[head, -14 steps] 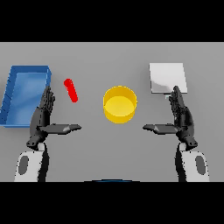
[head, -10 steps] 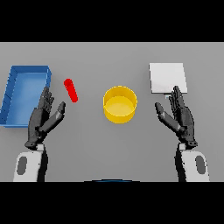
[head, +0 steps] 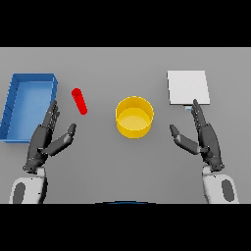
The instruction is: Pick up the red beaker and tilt it to pour out 1 green nut into yellow bowl. Pick up the yellow bowl and place it on the metallic measuring scale.
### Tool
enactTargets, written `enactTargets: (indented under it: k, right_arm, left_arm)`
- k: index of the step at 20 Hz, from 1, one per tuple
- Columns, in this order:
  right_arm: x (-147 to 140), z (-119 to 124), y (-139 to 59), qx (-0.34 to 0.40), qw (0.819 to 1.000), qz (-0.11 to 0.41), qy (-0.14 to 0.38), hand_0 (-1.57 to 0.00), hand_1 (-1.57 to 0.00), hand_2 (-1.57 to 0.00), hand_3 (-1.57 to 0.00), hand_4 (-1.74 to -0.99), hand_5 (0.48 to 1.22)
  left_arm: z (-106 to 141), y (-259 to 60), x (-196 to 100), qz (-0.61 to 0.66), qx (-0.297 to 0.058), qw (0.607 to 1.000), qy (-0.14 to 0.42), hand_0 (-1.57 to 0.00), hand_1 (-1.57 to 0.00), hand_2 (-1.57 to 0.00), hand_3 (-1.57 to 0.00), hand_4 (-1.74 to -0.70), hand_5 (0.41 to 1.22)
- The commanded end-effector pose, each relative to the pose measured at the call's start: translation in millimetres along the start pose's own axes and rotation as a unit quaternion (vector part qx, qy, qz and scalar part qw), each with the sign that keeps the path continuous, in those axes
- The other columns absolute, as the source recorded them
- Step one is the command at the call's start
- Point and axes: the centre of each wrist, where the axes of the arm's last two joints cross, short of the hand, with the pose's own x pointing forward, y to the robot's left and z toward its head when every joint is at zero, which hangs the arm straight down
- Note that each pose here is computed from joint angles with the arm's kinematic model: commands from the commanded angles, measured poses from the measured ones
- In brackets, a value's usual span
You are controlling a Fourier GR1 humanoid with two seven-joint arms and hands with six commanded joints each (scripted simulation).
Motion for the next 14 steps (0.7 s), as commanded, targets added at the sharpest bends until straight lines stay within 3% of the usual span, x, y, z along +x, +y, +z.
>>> enactTargets:
  k: [1,6,14]
  right_arm:
    - [2,-1,-3.0,0.001,1.0,-0.011,-0.004,0.0,0.0,0.0,0.0,-1.225,0.59]
    - [4,-2,-2.5,0.013,0.999,-0.021,-0.023,0.0,0.0,0.0,0.0,-1.291,0.621]
    - [4,-1,-10.6,0.014,0.999,-0.016,-0.025,0.0,0.0,0.0,0.0,-1.29,0.617]
  left_arm:
    - [2,-3,-2,-0.004,-0.004,1.0,0.004,0.0,0.0,0.0,0.0,-1.18,0.657]
    - [-12,-10,-9,-0.002,-0.008,1.0,0.03,0.0,0.0,0.0,0.0,-1.19,0.658]
    - [-66,-10,-25,-0.026,0.007,0.999,0.034,0.0,0.0,0.0,0.0,-1.21,0.651]
